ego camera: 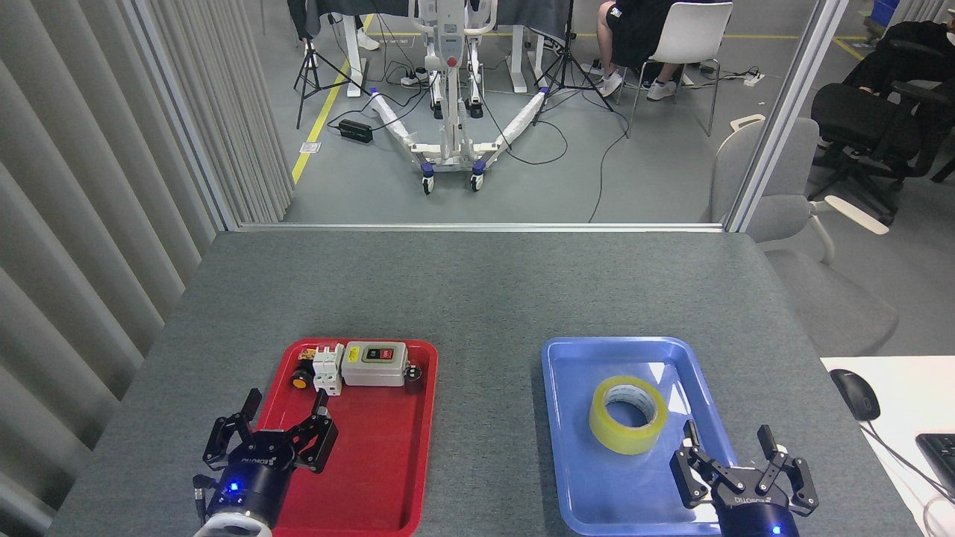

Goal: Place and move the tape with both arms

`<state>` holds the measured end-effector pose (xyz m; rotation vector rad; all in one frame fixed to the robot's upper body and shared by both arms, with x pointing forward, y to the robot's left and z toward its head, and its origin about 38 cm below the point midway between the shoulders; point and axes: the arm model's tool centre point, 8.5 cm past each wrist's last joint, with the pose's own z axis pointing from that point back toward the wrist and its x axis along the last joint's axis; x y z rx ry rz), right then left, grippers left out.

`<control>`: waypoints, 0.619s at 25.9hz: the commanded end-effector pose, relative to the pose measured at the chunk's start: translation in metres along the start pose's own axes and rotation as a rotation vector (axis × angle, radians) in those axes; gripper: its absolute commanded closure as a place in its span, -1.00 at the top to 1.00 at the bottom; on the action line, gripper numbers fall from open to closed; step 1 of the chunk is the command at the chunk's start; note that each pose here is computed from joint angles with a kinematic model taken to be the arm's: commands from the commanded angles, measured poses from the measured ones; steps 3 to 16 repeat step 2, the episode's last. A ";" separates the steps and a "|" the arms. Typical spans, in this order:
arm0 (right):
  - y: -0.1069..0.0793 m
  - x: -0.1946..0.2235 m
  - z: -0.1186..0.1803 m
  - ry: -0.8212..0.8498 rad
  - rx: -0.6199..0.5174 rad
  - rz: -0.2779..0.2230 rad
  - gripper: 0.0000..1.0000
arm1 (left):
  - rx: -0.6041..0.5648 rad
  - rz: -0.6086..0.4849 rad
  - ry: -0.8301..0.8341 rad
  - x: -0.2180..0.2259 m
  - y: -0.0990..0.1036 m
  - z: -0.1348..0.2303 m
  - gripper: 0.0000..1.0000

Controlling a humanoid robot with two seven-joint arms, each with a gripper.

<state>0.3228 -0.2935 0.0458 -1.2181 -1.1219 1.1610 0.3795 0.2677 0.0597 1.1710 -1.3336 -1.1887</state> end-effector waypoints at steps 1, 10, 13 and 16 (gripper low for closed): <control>-0.001 0.000 -0.001 -0.001 -0.004 0.001 0.98 | 0.000 -0.001 0.000 0.000 0.000 0.000 1.00; -0.001 0.000 -0.001 -0.001 -0.004 0.000 0.98 | 0.001 0.002 0.000 0.000 0.000 0.000 1.00; -0.001 0.000 -0.001 -0.001 -0.004 0.000 0.98 | 0.001 0.002 0.000 0.000 0.000 0.000 1.00; -0.001 0.000 -0.001 -0.001 -0.004 0.000 0.98 | 0.001 0.002 0.000 0.000 0.000 0.000 1.00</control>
